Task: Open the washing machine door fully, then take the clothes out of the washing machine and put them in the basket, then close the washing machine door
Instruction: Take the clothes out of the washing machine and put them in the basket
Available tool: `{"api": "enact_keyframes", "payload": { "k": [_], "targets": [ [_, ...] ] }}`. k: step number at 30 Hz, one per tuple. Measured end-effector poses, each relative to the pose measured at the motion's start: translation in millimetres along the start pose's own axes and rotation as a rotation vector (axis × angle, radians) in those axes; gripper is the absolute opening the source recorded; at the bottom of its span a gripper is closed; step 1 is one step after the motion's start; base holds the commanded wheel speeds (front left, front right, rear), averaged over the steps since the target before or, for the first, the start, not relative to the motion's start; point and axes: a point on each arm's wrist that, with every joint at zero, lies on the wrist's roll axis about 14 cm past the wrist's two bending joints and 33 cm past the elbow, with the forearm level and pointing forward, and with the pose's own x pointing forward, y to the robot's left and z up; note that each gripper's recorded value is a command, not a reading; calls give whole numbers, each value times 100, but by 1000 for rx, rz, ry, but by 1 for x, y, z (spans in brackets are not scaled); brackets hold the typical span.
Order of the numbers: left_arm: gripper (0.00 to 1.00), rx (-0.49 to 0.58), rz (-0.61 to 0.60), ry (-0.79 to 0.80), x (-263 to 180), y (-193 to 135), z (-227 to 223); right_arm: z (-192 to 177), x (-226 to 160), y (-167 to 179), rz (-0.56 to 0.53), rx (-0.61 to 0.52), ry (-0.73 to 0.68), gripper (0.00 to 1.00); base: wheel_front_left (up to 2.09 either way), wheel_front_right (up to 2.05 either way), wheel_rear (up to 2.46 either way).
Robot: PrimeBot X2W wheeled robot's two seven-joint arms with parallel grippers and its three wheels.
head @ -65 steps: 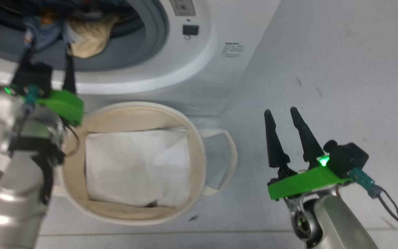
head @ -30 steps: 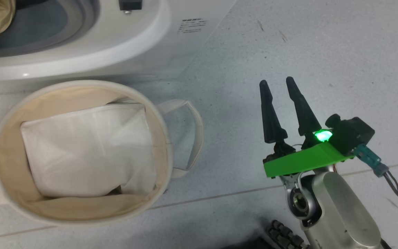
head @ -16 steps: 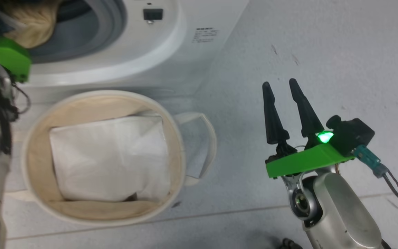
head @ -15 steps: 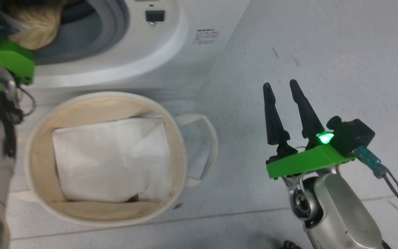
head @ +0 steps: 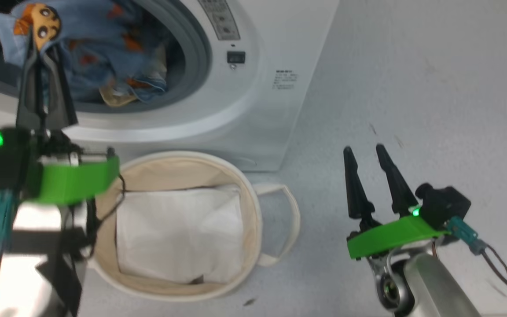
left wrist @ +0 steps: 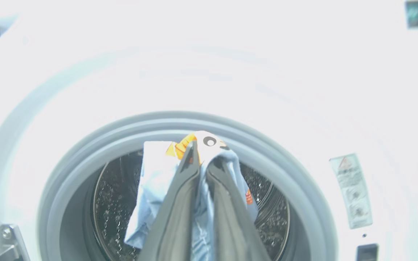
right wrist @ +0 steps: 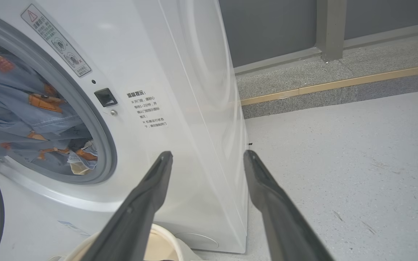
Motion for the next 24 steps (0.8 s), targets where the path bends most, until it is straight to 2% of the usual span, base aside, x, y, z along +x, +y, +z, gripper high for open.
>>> {"api": "enact_keyframes", "payload": {
  "k": [8,11,18,24],
  "targets": [
    [0,-96,10,-304,-36,6,129,7,-20,18,24,8,-9,100,0,0,0],
    [0,-108,4,-366,-46,7,154,10,-20,26,47,8,-17,100,0,0,0],
    [0,-122,-47,-278,-67,-7,136,15,-22,30,58,5,-31,100,0,0,0],
    [0,-122,-111,-121,-85,-27,90,9,-24,28,50,10,-14,100,0,0,0]
  ]
}}
